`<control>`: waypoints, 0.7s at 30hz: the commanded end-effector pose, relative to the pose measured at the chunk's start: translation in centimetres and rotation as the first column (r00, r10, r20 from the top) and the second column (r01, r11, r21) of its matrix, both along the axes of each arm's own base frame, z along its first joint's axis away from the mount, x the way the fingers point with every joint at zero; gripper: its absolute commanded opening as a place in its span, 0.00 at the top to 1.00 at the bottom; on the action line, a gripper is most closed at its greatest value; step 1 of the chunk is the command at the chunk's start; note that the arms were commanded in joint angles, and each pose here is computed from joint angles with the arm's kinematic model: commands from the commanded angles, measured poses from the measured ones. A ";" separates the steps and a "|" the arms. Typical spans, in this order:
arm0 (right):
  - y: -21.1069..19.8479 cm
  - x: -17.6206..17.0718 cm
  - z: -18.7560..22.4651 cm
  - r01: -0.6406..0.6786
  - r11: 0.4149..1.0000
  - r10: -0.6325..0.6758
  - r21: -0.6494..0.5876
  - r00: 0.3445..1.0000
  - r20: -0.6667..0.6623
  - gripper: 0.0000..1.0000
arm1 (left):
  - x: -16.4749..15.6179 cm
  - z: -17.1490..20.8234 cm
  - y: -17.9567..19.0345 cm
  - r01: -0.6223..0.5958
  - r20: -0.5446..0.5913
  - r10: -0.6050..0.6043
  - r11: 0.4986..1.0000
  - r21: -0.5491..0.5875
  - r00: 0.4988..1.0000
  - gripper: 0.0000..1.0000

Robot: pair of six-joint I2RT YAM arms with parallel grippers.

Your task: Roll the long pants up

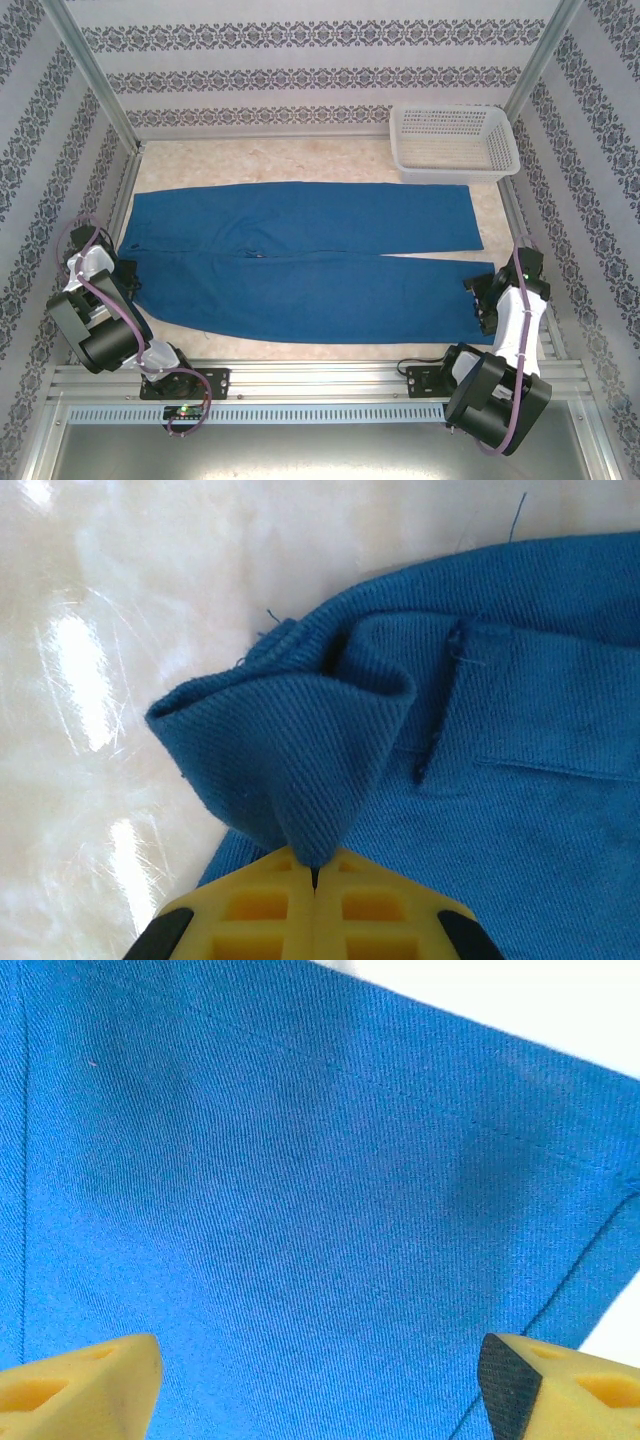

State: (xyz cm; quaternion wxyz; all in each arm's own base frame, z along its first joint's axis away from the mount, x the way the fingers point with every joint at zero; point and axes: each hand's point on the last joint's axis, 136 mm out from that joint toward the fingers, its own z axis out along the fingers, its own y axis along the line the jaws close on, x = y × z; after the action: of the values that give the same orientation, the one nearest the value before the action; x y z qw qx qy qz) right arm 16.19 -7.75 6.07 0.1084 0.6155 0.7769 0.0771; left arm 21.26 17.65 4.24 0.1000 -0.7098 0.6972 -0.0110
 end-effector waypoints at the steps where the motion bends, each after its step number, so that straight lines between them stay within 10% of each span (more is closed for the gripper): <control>1: -0.5 -0.7 0.4 0.020 1.000 -0.020 -0.004 0.999 -0.051 0.17 | 0.9 0.7 -0.4 0.020 0.026 -0.020 1.000 -0.007 0.999 1.00; 21: 2.1 -0.9 -2.9 -0.092 0.992 0.104 0.091 0.984 -0.143 0.20 | 1.6 2.1 -0.7 0.014 0.051 -0.014 1.000 0.005 0.999 1.00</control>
State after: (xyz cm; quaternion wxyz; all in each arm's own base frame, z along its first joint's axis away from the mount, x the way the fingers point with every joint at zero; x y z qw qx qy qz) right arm 16.01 -5.86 3.82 0.0404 0.5932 0.7990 0.0901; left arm 22.37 17.29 5.08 0.1115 -0.7009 0.7043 -0.0167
